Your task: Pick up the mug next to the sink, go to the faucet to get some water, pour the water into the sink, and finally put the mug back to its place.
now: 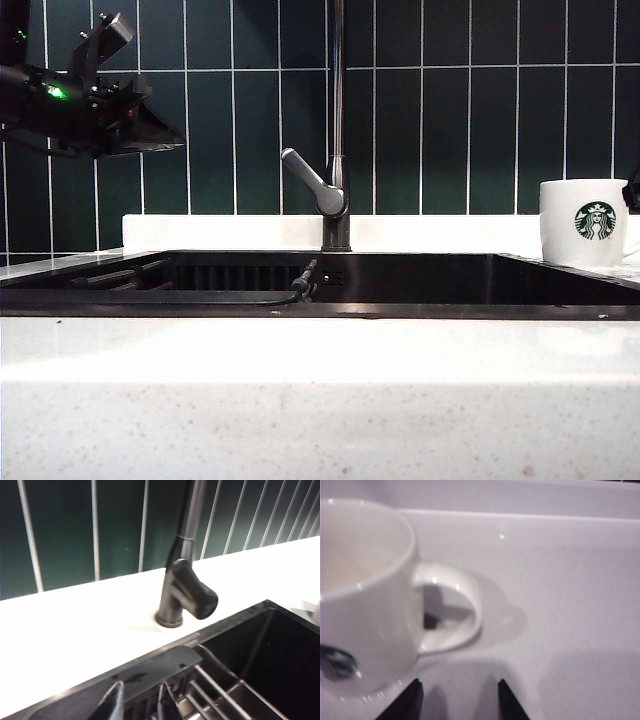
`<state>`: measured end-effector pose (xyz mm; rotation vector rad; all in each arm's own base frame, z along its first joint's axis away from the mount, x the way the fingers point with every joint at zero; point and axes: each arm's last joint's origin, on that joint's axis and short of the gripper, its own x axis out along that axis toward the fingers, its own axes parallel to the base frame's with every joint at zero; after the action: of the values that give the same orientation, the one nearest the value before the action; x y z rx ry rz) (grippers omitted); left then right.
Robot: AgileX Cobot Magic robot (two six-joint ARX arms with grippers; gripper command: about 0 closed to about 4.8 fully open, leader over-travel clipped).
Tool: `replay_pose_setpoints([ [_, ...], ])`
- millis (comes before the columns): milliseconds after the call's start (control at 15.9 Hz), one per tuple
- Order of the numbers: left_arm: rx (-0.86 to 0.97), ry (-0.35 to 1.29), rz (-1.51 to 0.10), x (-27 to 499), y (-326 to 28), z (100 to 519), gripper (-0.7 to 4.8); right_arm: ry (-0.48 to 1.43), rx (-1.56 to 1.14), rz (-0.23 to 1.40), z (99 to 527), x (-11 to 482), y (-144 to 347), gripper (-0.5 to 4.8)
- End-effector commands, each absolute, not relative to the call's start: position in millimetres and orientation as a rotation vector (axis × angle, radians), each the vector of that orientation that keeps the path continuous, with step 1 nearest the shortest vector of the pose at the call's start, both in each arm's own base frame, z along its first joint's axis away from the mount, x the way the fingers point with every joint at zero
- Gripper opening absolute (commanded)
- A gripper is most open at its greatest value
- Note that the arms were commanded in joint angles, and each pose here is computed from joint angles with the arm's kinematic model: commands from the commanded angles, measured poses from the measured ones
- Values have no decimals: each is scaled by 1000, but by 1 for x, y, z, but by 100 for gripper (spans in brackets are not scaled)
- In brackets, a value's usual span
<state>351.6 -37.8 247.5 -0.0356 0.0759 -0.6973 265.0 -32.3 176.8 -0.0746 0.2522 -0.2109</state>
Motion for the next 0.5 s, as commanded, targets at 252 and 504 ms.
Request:
replay_pose_setpoints([
  [252,-24,57,-718,352,-38,250,89,151,-42,-230,188,272,-44,203],
  [504,-37,83,-752,355,-39,241,89,172,-38,-218,184,287,-51,203],
])
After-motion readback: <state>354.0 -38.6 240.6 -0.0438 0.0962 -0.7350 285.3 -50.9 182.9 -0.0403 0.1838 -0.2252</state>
